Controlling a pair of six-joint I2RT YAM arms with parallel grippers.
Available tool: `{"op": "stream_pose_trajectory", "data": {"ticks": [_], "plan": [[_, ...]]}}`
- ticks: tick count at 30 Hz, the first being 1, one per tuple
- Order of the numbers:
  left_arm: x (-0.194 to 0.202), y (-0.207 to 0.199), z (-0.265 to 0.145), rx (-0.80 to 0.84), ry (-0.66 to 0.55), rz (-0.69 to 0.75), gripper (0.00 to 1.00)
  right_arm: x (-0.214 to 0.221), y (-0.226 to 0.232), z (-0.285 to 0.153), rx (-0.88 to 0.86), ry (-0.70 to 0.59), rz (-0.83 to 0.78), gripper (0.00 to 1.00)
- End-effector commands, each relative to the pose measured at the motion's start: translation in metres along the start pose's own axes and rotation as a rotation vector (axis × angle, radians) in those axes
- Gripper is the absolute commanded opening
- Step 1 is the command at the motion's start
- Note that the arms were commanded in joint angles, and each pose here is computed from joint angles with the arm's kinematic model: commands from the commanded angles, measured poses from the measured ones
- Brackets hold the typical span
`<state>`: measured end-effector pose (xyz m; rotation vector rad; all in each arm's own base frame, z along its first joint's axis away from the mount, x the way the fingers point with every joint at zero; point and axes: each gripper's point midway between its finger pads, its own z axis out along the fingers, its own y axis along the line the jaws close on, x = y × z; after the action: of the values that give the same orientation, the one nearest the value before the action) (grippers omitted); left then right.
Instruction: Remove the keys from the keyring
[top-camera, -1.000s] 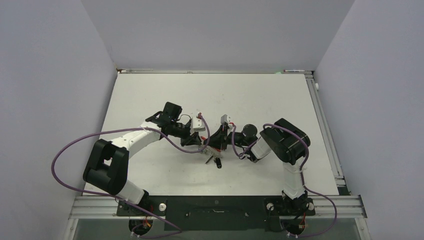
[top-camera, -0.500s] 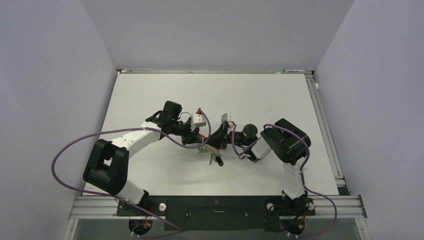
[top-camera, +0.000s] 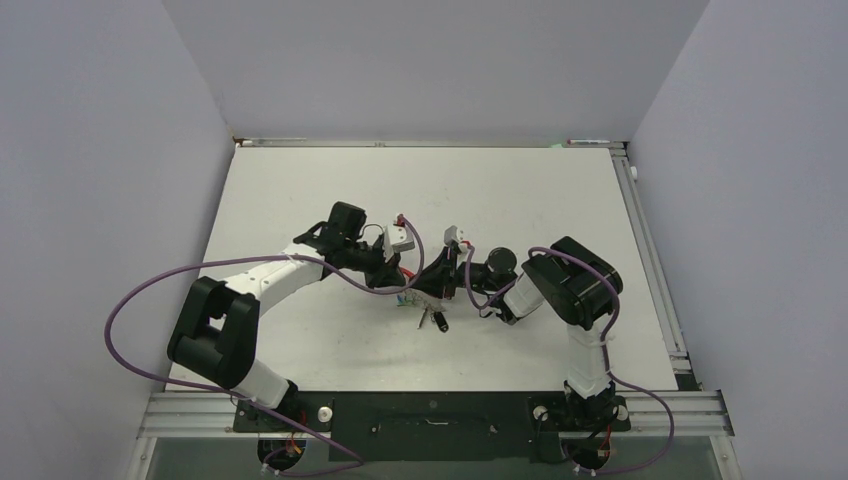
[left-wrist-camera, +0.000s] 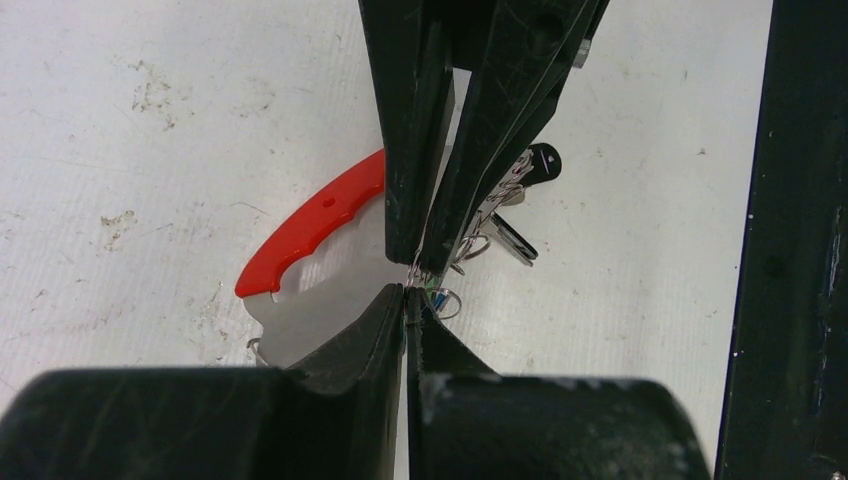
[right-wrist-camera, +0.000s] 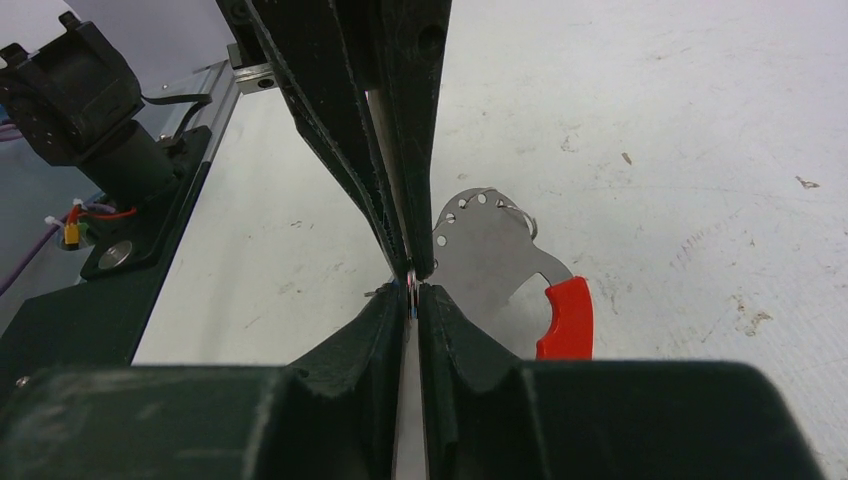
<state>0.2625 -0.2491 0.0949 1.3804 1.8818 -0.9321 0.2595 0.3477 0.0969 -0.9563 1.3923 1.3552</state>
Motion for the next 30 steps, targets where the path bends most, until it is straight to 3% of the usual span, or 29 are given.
{"op": "stream_pose_trajectory", "data": {"ticks": [1,10,13,17,30], "plan": [[-0.009,0.005,-0.005,-0.033,0.004,0.057,0.0,-0.069,0.026,-0.003,-0.119,-0.189,-0.275,0.15],[-0.011,0.001,-0.005,0.008,0.03,0.138,0.0,-0.058,0.029,-0.003,-0.182,-0.15,-0.237,0.46],[-0.01,0.001,-0.005,0.007,0.052,0.175,0.0,-0.054,0.027,-0.001,-0.192,-0.128,-0.215,0.51],[-0.01,0.002,-0.005,0.007,0.084,0.211,0.0,-0.049,0.025,0.007,-0.198,-0.077,-0.208,0.52],[-0.013,0.002,-0.005,0.008,0.158,0.314,0.0,-0.029,0.016,0.013,-0.174,0.059,-0.222,0.4]]}}
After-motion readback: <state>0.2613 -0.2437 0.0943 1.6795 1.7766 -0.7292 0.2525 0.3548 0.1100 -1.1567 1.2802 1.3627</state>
